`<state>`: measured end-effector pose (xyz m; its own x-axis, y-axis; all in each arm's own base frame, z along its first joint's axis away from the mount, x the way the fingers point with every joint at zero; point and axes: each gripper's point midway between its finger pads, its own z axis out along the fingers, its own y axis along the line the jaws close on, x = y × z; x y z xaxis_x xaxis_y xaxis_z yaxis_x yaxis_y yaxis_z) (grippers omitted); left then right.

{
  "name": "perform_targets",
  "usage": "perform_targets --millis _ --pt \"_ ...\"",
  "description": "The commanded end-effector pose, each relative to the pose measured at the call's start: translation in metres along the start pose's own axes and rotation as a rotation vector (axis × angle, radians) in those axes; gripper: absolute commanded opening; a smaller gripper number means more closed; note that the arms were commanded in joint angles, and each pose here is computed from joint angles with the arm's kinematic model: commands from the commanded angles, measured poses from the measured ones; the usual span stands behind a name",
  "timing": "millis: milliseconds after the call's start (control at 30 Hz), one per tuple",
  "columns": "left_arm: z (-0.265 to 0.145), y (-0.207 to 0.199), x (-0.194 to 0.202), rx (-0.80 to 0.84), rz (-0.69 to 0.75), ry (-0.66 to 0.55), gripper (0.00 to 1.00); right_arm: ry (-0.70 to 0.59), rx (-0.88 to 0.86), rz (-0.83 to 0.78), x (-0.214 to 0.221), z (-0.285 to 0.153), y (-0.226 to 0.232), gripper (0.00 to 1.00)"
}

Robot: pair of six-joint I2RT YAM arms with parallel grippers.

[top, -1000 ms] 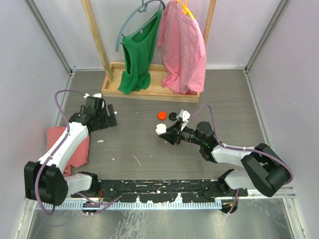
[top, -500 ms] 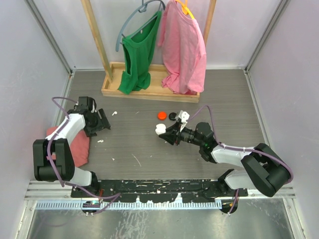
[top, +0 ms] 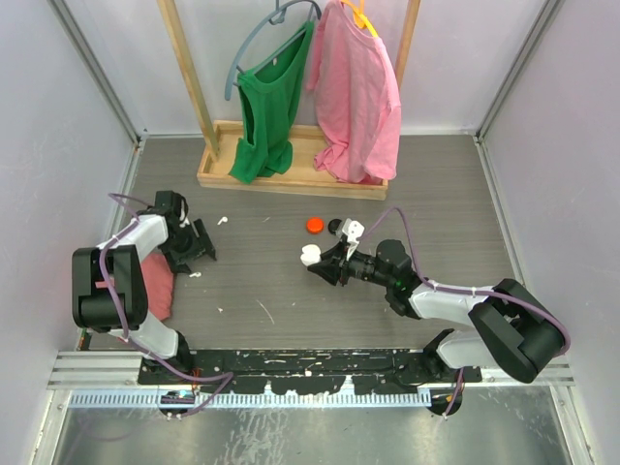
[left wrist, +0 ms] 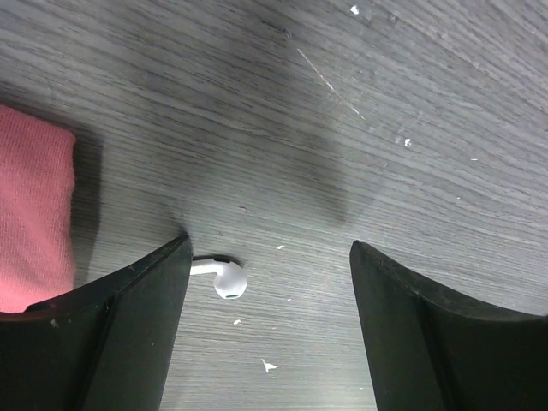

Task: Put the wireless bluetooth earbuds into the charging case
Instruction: Pick up the earbud from the center of the board.

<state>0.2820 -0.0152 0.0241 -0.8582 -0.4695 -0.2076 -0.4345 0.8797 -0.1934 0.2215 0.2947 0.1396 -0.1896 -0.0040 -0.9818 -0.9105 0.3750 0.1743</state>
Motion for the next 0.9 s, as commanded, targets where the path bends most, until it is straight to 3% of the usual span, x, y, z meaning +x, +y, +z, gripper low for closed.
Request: perform_targets --millis 0,367,867 --pt "-0.005 -0.002 -0.006 0.011 0.003 0.010 0.77 -0.071 -0.002 -0.066 -0.028 0.004 0.001 0.01" --pt "-0.004 -0.007 0.041 0.065 -0.098 0.159 0.76 -0.056 -0.006 -0.058 -0.026 0.007 0.001 0.01" --pt "-0.010 -0.034 0.047 0.107 -0.088 0.120 0.73 -0.044 -0.013 -0.051 -0.024 0.009 0.001 0.01"
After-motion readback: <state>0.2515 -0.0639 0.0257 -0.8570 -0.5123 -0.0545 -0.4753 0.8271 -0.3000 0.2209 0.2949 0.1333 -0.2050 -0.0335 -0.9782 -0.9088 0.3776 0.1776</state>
